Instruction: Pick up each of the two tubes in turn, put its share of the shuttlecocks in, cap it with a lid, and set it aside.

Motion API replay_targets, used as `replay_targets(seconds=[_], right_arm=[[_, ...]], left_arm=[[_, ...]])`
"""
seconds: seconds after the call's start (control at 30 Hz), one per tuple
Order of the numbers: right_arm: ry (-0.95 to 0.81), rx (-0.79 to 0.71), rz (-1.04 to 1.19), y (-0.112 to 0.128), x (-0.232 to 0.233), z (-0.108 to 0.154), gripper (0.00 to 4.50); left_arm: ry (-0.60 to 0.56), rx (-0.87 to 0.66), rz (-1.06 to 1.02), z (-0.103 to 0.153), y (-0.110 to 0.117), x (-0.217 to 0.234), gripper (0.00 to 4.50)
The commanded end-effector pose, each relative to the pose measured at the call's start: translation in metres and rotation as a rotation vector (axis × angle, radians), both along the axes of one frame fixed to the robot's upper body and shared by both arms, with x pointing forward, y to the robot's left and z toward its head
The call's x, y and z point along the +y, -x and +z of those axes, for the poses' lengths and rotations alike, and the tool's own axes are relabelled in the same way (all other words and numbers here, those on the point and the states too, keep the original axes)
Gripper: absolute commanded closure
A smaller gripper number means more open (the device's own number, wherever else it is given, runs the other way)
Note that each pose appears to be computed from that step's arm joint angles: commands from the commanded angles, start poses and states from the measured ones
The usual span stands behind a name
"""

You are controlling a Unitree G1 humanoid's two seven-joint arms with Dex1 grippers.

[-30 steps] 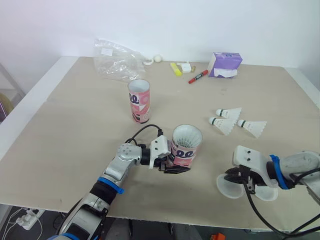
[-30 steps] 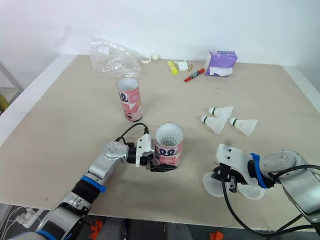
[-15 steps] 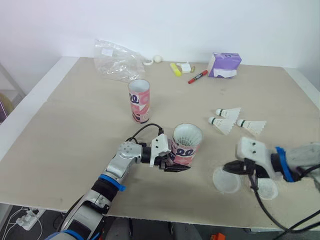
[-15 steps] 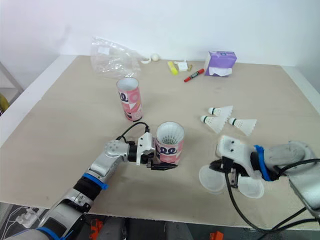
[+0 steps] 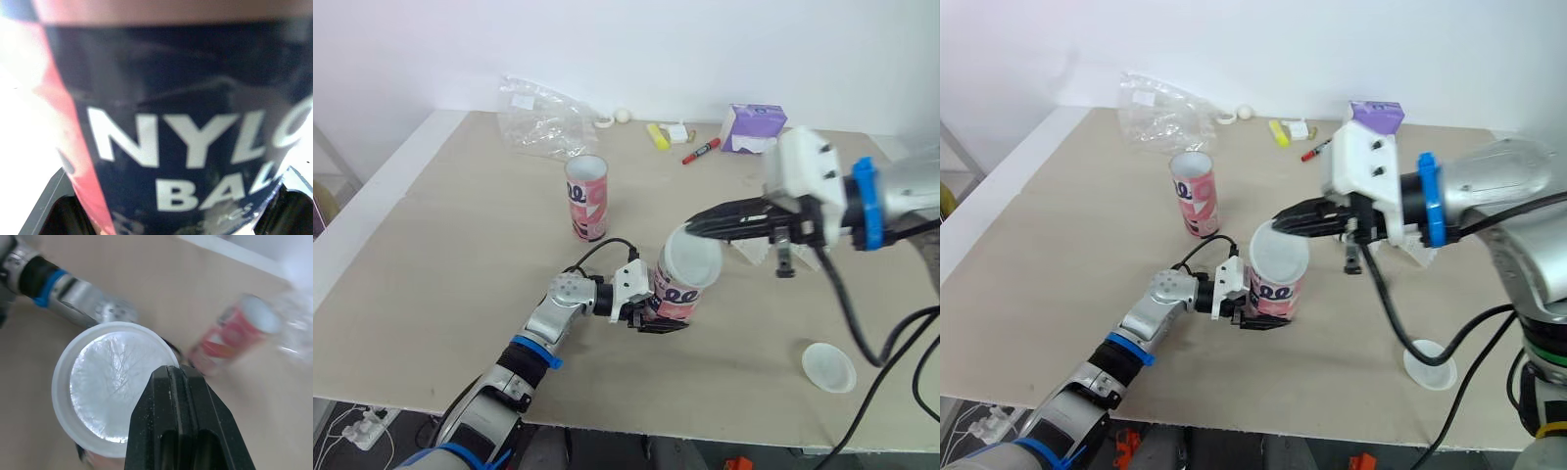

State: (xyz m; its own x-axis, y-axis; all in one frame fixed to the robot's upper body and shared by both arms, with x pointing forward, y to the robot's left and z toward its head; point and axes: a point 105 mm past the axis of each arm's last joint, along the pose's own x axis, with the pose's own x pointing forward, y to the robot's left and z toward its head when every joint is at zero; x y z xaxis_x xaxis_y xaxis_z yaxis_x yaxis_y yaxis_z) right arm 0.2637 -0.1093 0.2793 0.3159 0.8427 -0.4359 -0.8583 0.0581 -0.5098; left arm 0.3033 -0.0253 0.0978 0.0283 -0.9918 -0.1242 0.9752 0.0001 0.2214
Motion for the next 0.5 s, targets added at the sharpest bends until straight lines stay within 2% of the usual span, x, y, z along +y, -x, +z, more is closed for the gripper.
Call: replay_targets(seconds=[0.03,0.5], right_arm=[[0.041,-0.065,-0.003,-0.005,0.0,0.002,4.43],[0.107,-0.104,-0.009,-0.014,-0.014,-0.013,4.43]], left_arm=[[-0.071,0.023,0.034,-0.015,-0.002,0.007,1.13],[-0.082,0.025,0.05,-0.016,-0.003,0.01,1.13]])
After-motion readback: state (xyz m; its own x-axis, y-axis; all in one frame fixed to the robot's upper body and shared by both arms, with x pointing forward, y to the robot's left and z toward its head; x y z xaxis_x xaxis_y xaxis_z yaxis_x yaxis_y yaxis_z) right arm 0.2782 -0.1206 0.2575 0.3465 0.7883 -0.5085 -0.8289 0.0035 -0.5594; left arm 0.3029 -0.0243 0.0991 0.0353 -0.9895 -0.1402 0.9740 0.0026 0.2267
